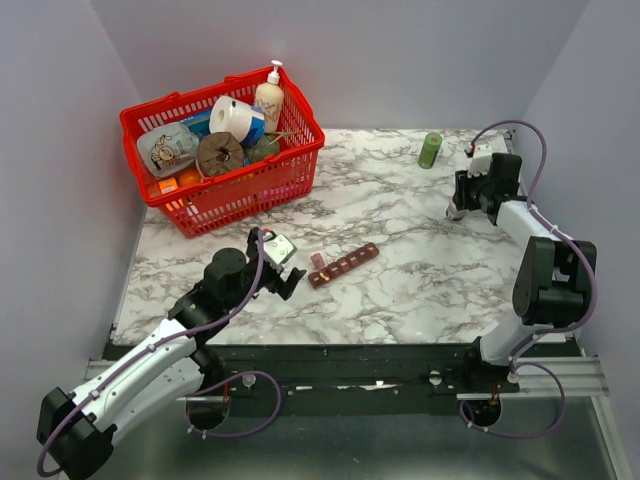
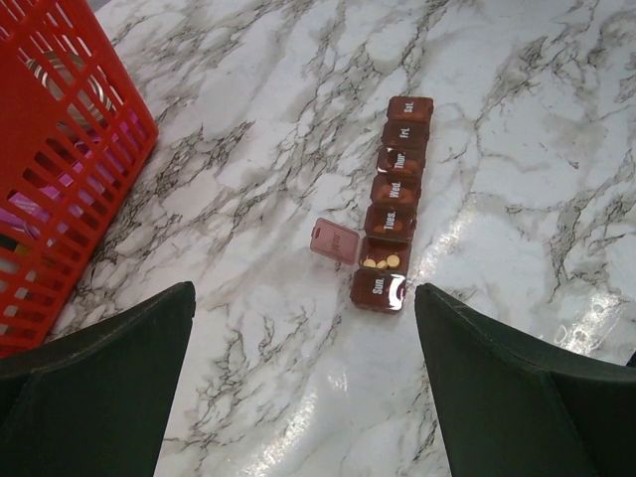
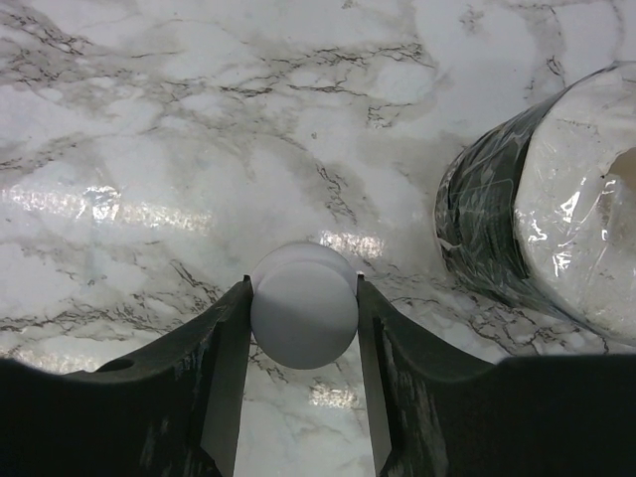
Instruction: Sort the pills into containers
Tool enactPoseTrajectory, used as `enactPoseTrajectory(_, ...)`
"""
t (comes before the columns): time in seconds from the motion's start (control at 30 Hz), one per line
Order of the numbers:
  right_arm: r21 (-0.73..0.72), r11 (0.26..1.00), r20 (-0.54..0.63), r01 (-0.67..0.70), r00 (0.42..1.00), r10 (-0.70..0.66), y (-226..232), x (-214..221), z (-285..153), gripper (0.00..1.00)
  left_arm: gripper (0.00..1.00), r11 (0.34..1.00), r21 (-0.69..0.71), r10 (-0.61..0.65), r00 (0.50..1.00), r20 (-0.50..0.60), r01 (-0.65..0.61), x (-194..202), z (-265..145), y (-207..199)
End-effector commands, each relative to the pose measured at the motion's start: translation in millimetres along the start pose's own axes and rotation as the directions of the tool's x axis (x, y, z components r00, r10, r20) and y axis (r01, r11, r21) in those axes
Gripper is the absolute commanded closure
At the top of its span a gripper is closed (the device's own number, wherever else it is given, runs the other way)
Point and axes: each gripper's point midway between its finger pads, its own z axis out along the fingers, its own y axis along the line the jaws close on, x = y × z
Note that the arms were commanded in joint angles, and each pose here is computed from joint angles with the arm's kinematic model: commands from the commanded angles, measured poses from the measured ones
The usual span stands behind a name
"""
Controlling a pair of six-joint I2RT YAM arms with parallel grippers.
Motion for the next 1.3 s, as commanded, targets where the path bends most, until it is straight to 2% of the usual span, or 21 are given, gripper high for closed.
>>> enactPoseTrajectory(0.0, -0.004, 1.0, -0.017, 0.021, 1.0, -0.022, 0.0, 4.5, -6.7, 0.5, 0.01, 1.0, 0.005, -0.02, 1.0, 0.019, 0.02, -6.5, -0.4, 0.4)
enactPoseTrajectory(0.33, 0.001, 0.996, -0.064, 0.089, 0.994, -0.089, -1.1, 46.2, -62.5, 0.6, 0.01, 1.0, 0.012, -0.016, 1.0, 0.022, 0.016, -6.3, -1.5, -0.3)
enactPoseTrajectory(0.67, 0.049, 0.996, -0.185, 0.068, 0.981, -0.058, -39.4, 126.0, -120.7, 0.57, 0.01, 0.999, 0.034, 0.001, 0.999, 0.049, -0.003, -9.1, -3.1, -3.8)
enactPoseTrajectory(0.77, 0.004, 0.998, -0.191, 0.058, 0.98, -0.056, -34.3, 139.7, -137.1, 0.57, 0.01, 0.999, 0.039, 0.005, 0.999, 0.046, -0.007, -7.4, -3.3, -4.8)
enactPoseTrajectory(0.97, 0.018, 0.998, -0.217, 0.06, 0.975, -0.055, -36.9, 165.8, -166.0, 0.56, 0.01, 0.998, 0.06, 0.009, 0.999, 0.047, -0.012, -6.8, -2.8, -8.4)
enactPoseTrajectory(1.13, -0.017, 0.999, -0.225, 0.035, 0.974, -0.037, -29.5, 174.3, -167.6, 0.48, 0.01, 0.996, 0.086, 0.019, 0.999, 0.043, -0.022, -4.6, -2.0, -12.7)
enactPoseTrajectory(1.27, -0.038, 0.999, -0.227, 0.029, 0.973, -0.037, -27.2, 173.2, -168.3, 0.27, 0.01, 0.994, 0.102, 0.025, 0.999, 0.037, -0.029, -1.3, -1.8, -15.6)
